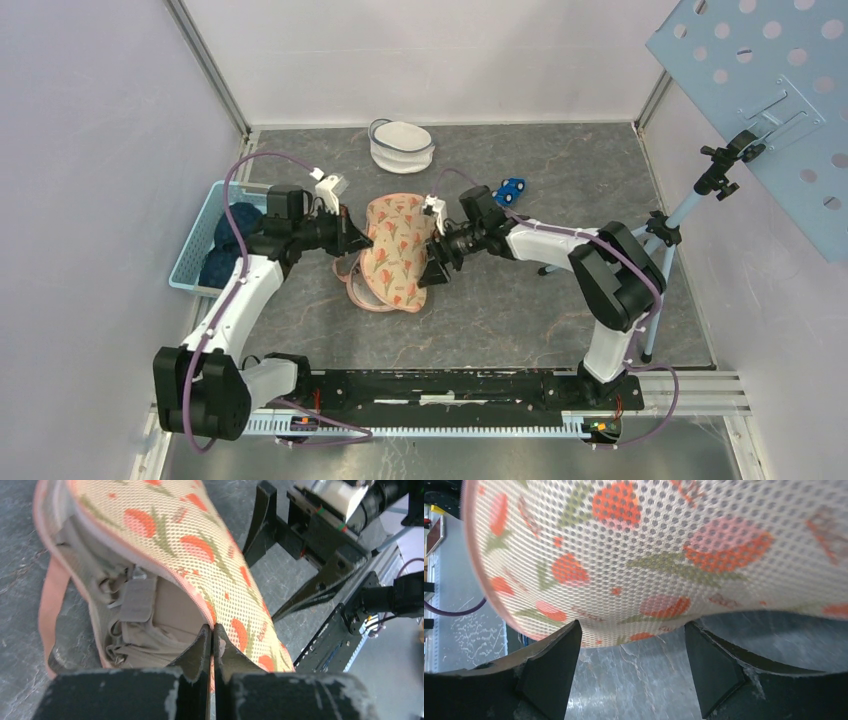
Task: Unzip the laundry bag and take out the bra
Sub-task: Open the laundry bag at the center of the board.
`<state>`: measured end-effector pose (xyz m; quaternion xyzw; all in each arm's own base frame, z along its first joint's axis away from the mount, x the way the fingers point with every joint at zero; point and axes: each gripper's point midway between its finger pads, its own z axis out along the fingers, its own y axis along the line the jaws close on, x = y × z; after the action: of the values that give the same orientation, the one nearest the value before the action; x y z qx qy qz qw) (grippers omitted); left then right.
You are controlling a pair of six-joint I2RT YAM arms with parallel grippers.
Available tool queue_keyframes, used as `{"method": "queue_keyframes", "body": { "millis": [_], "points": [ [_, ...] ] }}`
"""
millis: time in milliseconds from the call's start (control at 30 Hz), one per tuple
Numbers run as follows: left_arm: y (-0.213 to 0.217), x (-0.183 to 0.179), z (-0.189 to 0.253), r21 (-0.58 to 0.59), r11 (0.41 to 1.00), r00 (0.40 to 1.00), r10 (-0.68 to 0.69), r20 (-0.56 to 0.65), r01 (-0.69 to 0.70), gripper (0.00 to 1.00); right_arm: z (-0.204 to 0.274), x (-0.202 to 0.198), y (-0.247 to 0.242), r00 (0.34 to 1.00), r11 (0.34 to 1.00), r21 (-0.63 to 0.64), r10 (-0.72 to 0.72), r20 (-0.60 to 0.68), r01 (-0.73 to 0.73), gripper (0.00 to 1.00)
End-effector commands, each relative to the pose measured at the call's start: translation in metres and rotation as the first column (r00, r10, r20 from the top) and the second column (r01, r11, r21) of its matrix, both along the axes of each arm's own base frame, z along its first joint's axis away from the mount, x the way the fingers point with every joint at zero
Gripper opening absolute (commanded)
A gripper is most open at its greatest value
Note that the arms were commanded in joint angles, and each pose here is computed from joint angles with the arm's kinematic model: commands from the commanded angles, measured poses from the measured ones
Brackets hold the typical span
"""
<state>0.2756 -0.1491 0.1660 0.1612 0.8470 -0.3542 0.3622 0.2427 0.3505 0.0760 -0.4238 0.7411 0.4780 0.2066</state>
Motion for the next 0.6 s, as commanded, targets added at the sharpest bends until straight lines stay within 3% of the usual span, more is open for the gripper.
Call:
{"method": "queue_keyframes", "body": {
  "millis": [0, 300, 567],
  "points": [
    [-0.017, -0.005, 0.023, 0.023, 0.993, 0.991, -0.113, 0.075, 0.112, 0.02, 0.051, 0.024, -0.017, 0.992, 0.997, 0.067, -0.040, 0.121, 0.032, 0.82],
    [-0.062, -0.015, 0.023, 0.157, 0.952, 0.952, -0.282, 0.121, 0.262, 0.02, 0.044, 0.027, -0.086, 0.976, 0.986, -0.042, -0.152, 0.156, 0.160, 0.83],
    [-0.135, -0.012, 0.028, 0.192, 0.898, 0.897, -0.423, 0.129, 0.396, 0.02, 0.076, 0.052, -0.132, 0.935, 0.953, -0.007, -0.294, 0.197, 0.301, 0.83]
  ]
}}
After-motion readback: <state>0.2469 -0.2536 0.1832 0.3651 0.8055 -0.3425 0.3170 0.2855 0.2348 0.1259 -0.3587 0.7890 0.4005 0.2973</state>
